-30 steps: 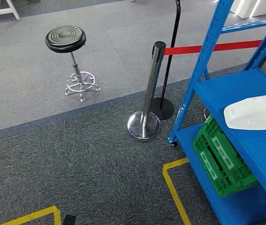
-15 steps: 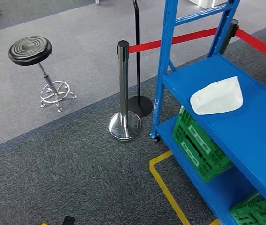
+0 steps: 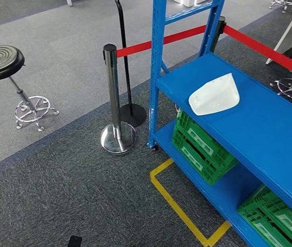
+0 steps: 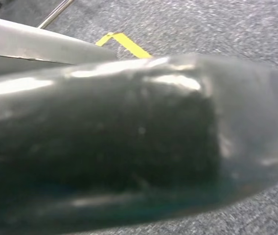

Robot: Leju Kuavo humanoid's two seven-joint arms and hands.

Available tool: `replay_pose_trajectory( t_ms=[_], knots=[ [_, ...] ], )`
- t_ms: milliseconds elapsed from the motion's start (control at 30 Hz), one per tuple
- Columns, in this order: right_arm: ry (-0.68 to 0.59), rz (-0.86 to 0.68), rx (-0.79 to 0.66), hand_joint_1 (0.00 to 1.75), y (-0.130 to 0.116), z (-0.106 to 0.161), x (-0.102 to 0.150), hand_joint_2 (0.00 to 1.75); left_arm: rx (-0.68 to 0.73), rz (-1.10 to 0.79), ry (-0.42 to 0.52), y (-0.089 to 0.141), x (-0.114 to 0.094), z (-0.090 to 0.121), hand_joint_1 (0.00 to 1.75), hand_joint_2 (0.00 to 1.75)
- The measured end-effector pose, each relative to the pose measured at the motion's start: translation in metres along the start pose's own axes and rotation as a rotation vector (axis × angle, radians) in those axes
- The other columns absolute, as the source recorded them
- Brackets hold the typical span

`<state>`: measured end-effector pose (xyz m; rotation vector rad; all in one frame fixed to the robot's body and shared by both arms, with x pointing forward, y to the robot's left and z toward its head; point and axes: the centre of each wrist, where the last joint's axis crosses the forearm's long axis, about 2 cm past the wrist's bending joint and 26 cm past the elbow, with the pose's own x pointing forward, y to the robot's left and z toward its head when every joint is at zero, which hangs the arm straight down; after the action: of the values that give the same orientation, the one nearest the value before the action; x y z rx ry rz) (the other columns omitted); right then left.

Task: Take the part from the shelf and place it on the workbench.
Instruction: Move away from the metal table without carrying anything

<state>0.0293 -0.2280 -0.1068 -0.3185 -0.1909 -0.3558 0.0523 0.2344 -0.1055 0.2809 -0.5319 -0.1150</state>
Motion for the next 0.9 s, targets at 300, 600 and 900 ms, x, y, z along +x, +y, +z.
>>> replay_pose_trajectory(
  t_ms=[300,600,900],
  knots=[
    [-0.007,0.000,0.002,0.00,0.0004,-0.0005,0.0030,0.00,0.001,0.002,-0.006,0.0005,0.0023,-0.0012,0.00,0.00],
    [-0.008,0.000,0.004,0.00,0.0016,-0.0001,0.0038,0.00,0.002,0.001,0.000,0.0010,-0.0006,-0.0002,0.00,0.00],
    [-0.007,0.004,0.002,0.00,0.0007,-0.0004,0.0032,0.00,-0.003,0.004,0.003,-0.0010,-0.0010,0.0009,0.00,0.00]
  ],
)
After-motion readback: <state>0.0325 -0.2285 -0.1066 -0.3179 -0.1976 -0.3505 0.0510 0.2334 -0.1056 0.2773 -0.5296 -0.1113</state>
